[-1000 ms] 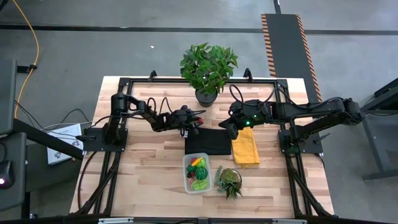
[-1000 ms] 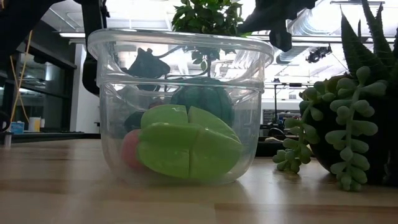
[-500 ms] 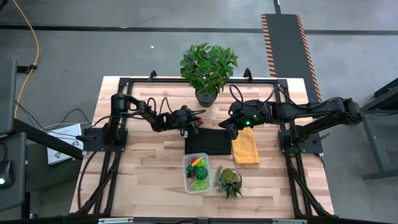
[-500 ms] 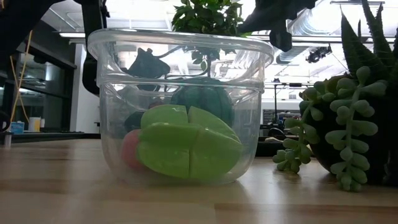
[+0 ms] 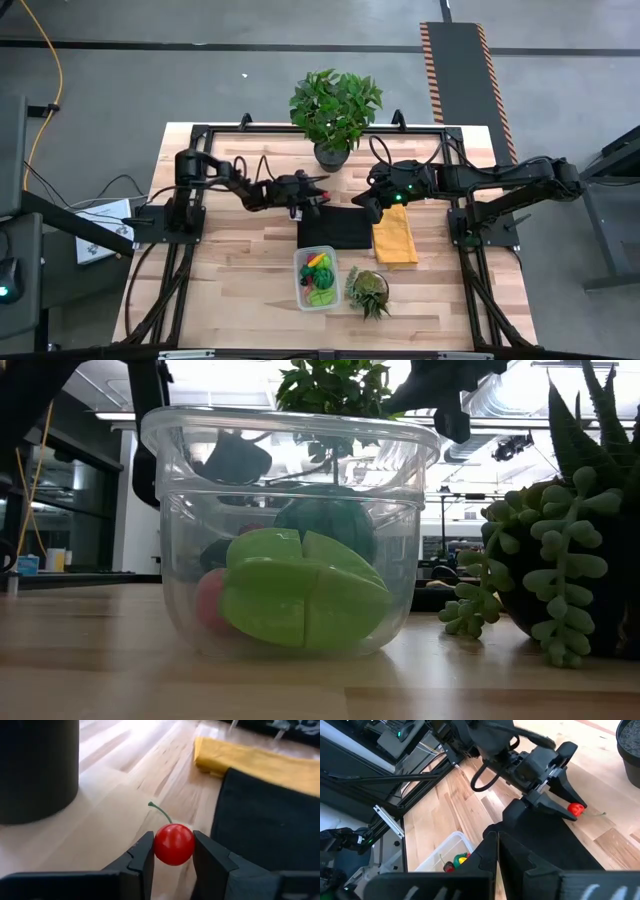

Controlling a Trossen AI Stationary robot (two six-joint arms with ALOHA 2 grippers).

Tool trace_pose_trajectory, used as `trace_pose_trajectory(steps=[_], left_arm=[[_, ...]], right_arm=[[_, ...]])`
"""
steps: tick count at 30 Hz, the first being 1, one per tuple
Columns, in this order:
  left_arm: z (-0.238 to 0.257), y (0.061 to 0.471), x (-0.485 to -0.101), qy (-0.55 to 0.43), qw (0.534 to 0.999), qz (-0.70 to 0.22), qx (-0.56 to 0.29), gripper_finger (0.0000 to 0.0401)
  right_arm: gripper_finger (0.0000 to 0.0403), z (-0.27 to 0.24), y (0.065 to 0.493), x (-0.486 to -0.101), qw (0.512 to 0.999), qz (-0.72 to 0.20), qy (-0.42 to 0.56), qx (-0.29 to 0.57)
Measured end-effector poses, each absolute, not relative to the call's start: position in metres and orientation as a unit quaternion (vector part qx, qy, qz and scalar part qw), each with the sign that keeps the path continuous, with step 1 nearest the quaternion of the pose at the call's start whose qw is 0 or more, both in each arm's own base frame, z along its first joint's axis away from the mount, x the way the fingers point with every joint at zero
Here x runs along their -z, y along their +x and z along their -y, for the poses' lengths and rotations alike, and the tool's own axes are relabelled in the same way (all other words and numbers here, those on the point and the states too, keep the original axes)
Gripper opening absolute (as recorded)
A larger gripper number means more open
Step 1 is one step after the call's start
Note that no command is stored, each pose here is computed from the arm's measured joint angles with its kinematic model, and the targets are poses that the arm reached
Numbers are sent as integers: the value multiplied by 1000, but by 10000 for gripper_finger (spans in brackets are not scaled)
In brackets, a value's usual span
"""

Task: Pick and placing Produce into tupperware
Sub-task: Put the cherry into the bin

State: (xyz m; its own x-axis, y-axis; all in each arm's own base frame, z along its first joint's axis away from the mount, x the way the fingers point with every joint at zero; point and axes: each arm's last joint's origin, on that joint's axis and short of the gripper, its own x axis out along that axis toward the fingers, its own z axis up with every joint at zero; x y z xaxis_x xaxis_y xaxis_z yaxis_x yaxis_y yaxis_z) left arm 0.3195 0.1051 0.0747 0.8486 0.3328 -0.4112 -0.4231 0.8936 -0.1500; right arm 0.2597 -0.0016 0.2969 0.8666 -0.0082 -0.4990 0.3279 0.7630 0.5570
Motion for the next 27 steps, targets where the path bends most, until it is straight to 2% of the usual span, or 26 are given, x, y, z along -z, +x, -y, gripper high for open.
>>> trace_pose_trajectory(steps=[9,15,27], left_arm=[[-104,319,-101,-115,962,-171,-176,102],[-99,316,-115,-98,963,-196,-160,103],[-71,314,-146,-72,970,-201,-118,103]], right_arm=[[6,2,260,-297,908,-239,330,98],[6,2,260,-297,908,-239,330,98],[7,2,260,-297,908,-239,329,98]])
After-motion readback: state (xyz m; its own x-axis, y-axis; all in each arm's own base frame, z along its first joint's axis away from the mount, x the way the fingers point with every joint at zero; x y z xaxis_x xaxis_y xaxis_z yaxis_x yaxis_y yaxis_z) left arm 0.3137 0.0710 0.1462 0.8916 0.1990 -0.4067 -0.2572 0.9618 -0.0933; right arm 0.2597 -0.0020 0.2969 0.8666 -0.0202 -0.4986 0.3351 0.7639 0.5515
